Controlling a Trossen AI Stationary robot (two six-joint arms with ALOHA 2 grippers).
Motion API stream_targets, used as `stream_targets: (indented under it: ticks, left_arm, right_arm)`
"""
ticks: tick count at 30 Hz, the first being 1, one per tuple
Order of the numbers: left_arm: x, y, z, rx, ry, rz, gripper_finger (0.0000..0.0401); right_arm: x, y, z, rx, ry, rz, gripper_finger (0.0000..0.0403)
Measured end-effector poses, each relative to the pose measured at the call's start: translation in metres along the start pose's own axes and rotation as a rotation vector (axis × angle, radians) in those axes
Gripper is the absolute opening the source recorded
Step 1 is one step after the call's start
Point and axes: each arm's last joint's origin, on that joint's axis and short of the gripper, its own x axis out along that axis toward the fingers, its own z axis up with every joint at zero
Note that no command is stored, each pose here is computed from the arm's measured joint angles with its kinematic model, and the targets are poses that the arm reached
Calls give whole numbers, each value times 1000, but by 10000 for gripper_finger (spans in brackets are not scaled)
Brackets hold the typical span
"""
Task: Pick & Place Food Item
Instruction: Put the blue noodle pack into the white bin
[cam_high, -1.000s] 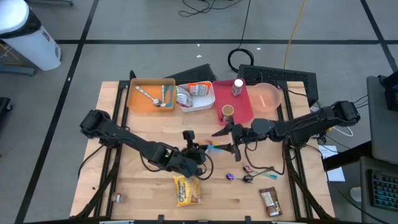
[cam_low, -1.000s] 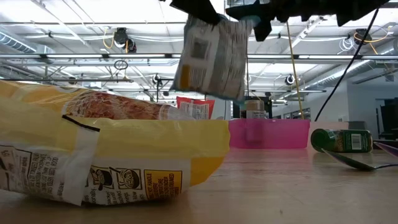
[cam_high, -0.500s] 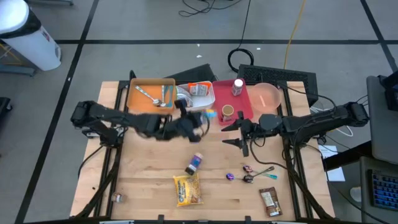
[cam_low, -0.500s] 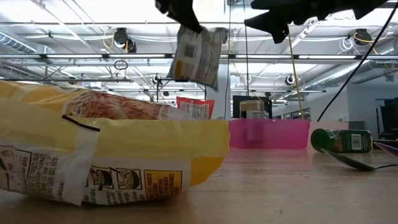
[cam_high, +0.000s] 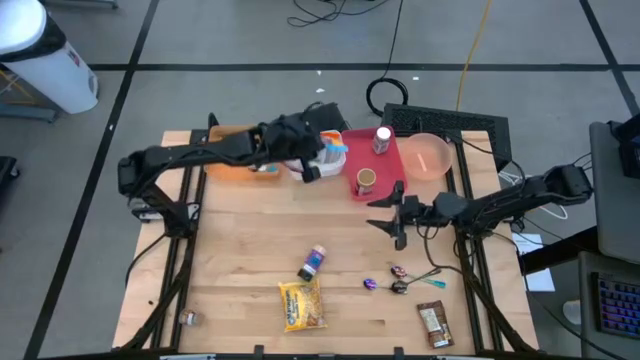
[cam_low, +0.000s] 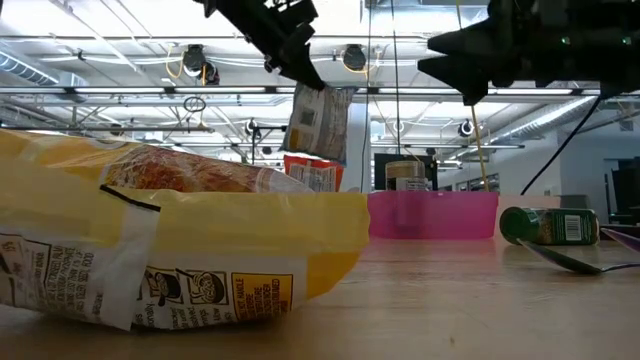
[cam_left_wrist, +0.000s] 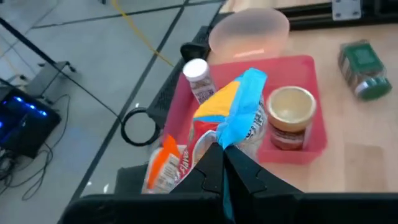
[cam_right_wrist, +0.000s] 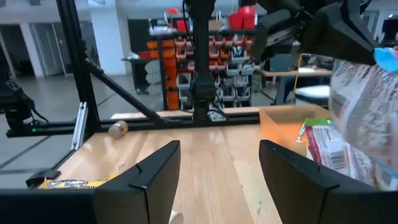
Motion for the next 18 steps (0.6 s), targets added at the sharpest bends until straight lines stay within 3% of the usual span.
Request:
stream_targets:
  ticks: [11,18]
  left_arm:
    - [7,43,-12,-13,4,13,0]
    - [31,57,-27,-16,30,-17,0]
  right_arm:
    - [-3,-12,-2,-46,-23,-55,208]
    - [-2,-19,-3,-57,-17,-91,207]
